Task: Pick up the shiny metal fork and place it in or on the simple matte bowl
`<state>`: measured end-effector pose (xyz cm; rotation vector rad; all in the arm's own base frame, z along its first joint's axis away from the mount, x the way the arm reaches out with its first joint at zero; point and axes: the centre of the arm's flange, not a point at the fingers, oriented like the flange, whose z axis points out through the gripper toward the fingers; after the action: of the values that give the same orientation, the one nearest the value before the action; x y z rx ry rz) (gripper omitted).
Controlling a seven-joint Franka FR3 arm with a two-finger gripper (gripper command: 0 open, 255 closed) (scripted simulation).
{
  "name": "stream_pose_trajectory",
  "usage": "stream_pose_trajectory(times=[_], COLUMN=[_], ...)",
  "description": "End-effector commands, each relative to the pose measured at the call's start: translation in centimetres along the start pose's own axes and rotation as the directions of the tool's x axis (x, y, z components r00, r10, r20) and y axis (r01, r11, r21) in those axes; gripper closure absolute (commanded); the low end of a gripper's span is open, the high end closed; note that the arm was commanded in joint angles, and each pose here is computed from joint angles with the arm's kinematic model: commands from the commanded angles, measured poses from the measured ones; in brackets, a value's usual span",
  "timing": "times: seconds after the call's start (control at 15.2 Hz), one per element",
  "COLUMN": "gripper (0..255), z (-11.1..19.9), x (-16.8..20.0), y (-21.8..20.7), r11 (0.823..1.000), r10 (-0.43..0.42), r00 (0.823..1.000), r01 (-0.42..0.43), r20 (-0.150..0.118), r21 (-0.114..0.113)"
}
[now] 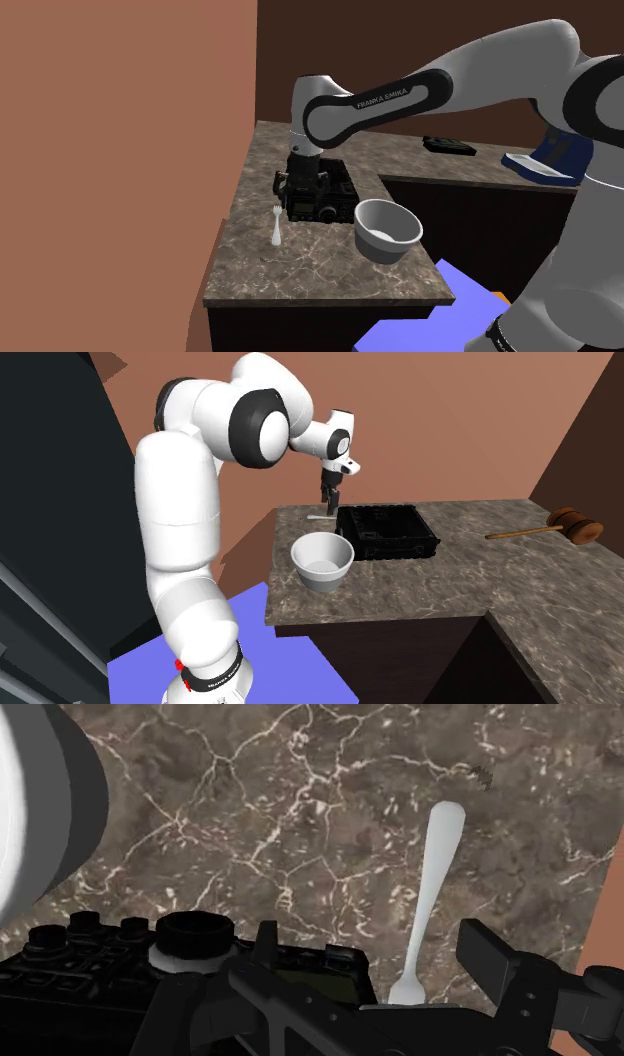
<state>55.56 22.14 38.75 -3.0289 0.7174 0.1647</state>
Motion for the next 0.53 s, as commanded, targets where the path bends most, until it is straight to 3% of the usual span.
stream_pose_trajectory(times=[0.0, 0.2, 0.46], gripper=[0, 0, 0], z=[1.3, 3.1, 5.0], x=[1.4, 3.5, 3.8], y=[-1.9, -4.7, -5.2], r11=[0.999, 0.997, 0.996], r10=[0.034, 0.080, 0.087], r00=[0.999, 0.996, 0.995], r01=[-0.034, -0.081, -0.088], r20=[0.014, 0.034, 0.038], r21=[0.008, 0.020, 0.022])
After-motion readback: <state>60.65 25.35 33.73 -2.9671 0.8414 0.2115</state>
